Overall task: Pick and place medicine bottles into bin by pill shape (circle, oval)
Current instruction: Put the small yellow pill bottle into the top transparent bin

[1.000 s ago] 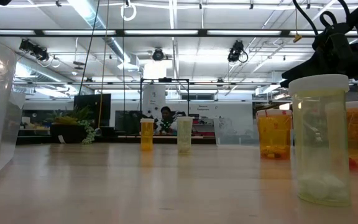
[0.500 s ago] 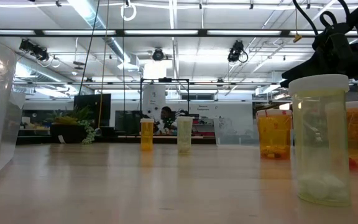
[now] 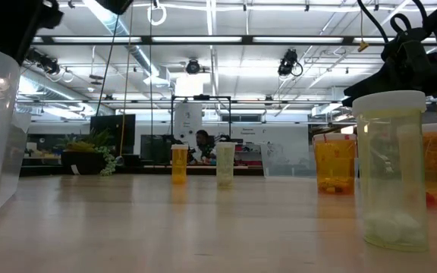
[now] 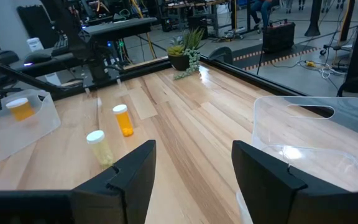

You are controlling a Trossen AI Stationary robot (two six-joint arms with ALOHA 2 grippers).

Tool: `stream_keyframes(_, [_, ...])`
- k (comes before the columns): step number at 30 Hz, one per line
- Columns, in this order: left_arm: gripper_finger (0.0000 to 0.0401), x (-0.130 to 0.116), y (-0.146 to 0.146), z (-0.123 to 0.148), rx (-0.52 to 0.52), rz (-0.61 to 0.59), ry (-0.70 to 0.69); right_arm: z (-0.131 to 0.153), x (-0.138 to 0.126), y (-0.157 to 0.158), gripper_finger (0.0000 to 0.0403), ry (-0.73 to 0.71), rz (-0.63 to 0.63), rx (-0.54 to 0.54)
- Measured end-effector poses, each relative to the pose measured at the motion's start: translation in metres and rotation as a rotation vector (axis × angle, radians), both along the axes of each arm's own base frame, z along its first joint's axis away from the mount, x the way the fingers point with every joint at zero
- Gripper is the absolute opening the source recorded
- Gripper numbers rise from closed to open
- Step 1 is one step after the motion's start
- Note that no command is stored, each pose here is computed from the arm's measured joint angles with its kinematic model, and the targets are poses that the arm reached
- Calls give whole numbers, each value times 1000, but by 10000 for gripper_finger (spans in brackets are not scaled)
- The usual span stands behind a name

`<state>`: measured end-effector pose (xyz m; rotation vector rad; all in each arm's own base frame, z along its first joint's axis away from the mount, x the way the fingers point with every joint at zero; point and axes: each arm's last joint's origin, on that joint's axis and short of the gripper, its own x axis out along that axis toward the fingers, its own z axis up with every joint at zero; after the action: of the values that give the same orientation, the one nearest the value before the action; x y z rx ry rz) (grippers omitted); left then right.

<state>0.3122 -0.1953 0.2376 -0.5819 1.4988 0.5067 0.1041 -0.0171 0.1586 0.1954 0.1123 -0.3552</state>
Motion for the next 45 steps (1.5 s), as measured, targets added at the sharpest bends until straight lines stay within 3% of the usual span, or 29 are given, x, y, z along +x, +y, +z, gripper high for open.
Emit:
stream_keyframes(18, [193, 27, 52, 0, 172, -143, -71, 0, 0, 0, 218, 0, 0, 0])
stream_keyframes(22, [188, 31, 62, 1, 261, -302, -80, 0, 0, 0, 218, 0, 0, 0])
stream_keyframes(30, [172, 39, 85, 4, 577, -736, -17, 0, 0, 0, 218, 0, 0, 0])
stream_keyframes(35, [173, 40, 98, 3, 638, -855, 69, 0, 0, 0, 218, 0, 0, 0])
stream_keyframes(39, [166, 31, 108, -14, 692, -951, 182, 0, 0, 0, 218, 0, 0, 0])
stream_keyframes(45, [143, 10, 124, -36, 689, -1022, 239, 0, 0, 0, 218, 0, 0, 0])
